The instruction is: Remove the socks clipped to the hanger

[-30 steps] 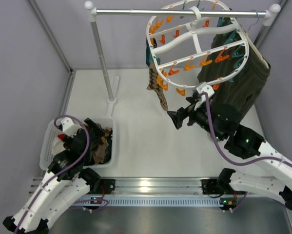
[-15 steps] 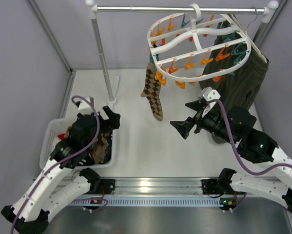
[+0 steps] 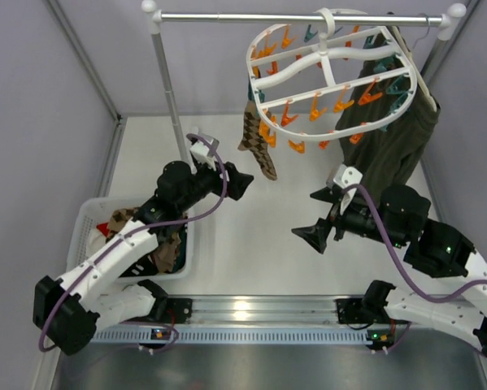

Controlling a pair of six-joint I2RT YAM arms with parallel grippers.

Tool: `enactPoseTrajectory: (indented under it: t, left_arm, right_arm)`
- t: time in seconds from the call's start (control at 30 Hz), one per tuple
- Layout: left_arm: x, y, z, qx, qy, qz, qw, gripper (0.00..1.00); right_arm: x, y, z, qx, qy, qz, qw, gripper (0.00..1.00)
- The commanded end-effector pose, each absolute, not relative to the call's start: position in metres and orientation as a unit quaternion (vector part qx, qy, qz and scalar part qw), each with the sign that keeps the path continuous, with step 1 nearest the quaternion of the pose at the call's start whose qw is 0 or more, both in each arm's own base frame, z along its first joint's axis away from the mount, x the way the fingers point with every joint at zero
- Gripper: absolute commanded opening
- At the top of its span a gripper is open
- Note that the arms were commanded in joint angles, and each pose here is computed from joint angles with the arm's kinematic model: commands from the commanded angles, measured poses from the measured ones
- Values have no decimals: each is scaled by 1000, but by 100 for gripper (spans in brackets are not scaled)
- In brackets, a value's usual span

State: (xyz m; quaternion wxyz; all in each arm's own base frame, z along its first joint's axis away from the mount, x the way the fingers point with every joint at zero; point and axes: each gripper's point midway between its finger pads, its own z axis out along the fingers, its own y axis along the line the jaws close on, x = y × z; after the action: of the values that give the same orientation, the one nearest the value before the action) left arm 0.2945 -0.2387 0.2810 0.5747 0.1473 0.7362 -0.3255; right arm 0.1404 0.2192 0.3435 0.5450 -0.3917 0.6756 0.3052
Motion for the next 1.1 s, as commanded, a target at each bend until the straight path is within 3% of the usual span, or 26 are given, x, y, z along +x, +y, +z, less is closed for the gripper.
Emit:
enactPoseTrajectory:
  t: [0.0,0.2,0.37,0.43,0.63,0.8,1.07]
  left_arm:
    - [310,-266,305,220,666,-347,623,98]
    - [342,-280,288,248,665,-328,624,98]
    - [353,-285,286,255,661,-327,625,98]
    - [356,-283,289,251,658,-321,633,98]
    - [354,-281,294,280,640,-321,640,98]
    - [358,-274,292,305,625,-347,629,98]
    - [369,-273,290,363,597,-397,596,98]
  right_arm:
    - [107,227,356,-462,600,361,544,99]
    - [86,224,353,-498,575,382,524,99]
    - [134,211,365,-398,622,313,597,100]
    - [122,220,366,-441,593,330,587,99]
    - [60,241,337,-567,531,429,461,100]
    - [86,236,325,-508,588,395,491,100]
    - [63,242,309,-522,547,450,475,99]
